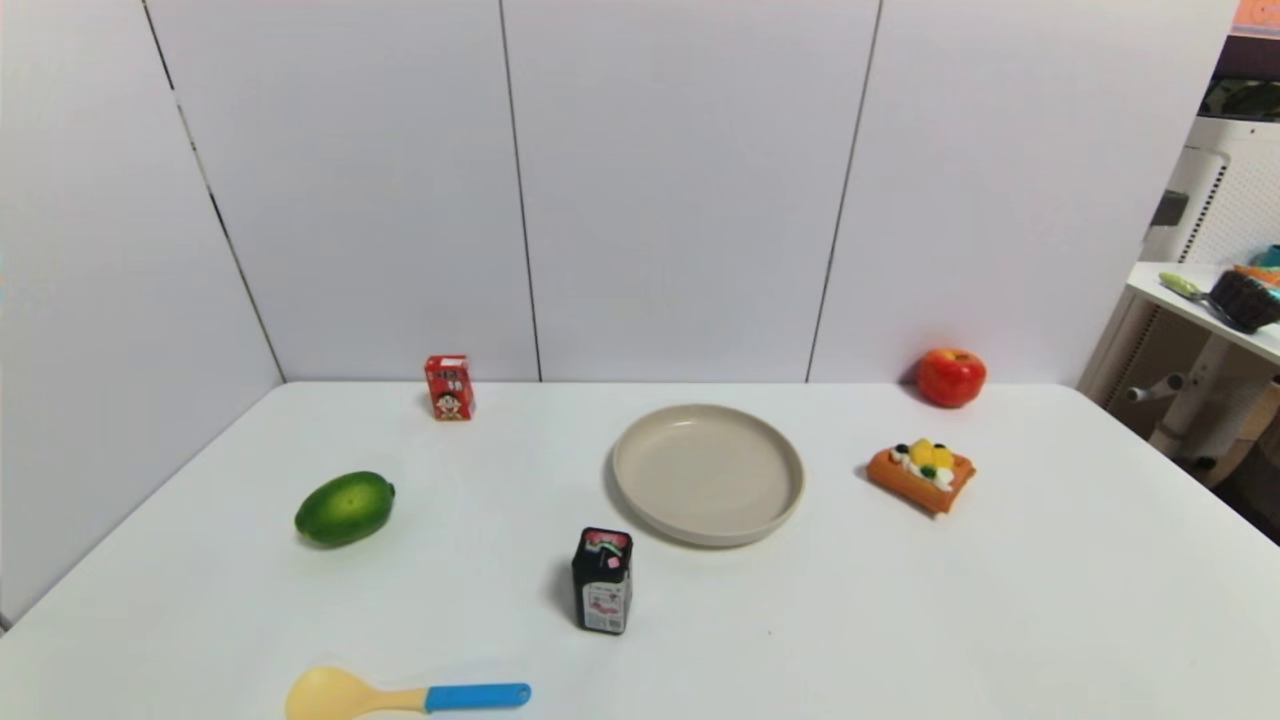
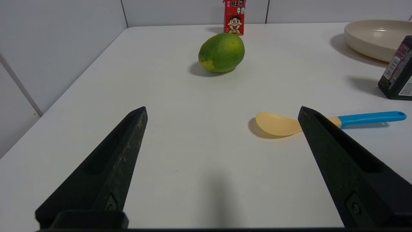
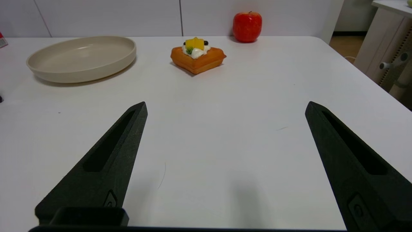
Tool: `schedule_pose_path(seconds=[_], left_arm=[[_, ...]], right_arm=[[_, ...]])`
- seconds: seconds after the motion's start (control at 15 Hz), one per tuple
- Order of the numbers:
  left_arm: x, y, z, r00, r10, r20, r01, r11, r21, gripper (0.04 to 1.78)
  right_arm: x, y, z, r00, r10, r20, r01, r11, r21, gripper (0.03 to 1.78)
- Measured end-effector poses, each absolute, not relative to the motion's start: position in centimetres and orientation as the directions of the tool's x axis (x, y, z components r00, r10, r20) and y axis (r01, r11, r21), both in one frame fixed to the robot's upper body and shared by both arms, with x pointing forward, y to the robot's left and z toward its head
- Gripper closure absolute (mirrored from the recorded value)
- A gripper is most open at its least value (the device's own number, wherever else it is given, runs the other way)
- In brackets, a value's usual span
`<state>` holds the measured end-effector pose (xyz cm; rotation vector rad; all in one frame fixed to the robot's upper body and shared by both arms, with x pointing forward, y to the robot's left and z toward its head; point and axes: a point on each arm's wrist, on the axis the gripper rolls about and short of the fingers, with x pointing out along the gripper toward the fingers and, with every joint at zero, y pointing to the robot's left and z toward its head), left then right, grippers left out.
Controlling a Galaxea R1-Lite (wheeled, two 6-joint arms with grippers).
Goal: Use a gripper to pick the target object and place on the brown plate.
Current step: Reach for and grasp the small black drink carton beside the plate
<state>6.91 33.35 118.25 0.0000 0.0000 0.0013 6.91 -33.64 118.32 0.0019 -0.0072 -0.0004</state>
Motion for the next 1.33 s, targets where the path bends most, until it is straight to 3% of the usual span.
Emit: schedule_pose_path(seconds=[1.07,1.33], left_arm=[[7.0,33.4,118.3,1.0,0.003,-0.015,-0.003,1.0,-0.002,0.13],[8.2,33.3,121.7,0.999,-0.016,-0.039,0.017,0.999,0.038,0.13]], right_arm=[[6.9,-33.6,118.3,1.0,0.0,0.007,0.0,1.0,0.003,0.12],[6.9,-33.6,118.3,1.0,0.0,0.007,0.0,1.0,0.003,0.12]])
